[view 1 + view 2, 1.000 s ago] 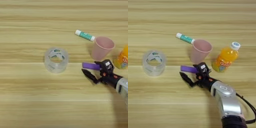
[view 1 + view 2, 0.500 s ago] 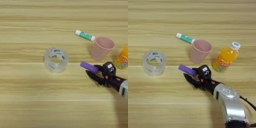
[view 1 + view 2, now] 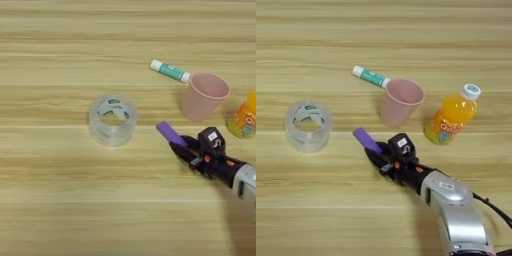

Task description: Move the objects on the table

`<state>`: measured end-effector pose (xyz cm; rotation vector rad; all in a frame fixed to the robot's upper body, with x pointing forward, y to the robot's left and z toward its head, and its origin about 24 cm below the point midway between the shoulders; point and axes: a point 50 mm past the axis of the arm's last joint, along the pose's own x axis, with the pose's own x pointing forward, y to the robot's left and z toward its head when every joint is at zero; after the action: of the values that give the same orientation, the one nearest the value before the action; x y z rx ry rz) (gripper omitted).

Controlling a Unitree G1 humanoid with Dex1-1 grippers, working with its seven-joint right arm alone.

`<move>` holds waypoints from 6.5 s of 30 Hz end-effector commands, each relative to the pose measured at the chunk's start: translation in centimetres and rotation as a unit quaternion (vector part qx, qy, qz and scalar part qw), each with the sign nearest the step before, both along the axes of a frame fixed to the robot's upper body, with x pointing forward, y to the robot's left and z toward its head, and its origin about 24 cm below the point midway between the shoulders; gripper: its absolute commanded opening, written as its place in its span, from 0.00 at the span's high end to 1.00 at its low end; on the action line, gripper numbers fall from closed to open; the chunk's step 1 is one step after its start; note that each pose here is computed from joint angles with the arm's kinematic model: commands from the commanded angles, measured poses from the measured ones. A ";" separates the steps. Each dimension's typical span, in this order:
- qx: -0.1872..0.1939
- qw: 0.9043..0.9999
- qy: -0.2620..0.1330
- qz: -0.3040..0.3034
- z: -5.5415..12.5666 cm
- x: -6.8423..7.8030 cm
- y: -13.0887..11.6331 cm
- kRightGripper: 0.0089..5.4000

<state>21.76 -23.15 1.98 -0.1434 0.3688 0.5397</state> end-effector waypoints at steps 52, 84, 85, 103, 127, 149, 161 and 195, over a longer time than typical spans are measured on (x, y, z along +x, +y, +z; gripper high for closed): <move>0.022 0.980 -0.162 0.111 8.7 3.9 8.5 0.74; 0.009 0.982 -0.111 0.150 6.2 4.7 10.2 0.74; 0.010 0.983 -0.110 0.147 6.2 4.7 10.1 0.74; 0.013 0.982 -0.110 0.154 6.0 4.8 10.6 0.63; 0.016 0.979 -0.134 0.150 7.2 4.5 10.5 0.07; 0.019 0.971 -0.220 0.091 9.7 4.1 9.2 0.01; 0.017 0.940 -0.337 -0.050 12.0 3.4 6.3 0.01; 0.032 0.902 -0.315 -0.294 9.2 0.9 0.9 0.01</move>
<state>22.32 -22.03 9.89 -0.1244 -0.1841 -0.0887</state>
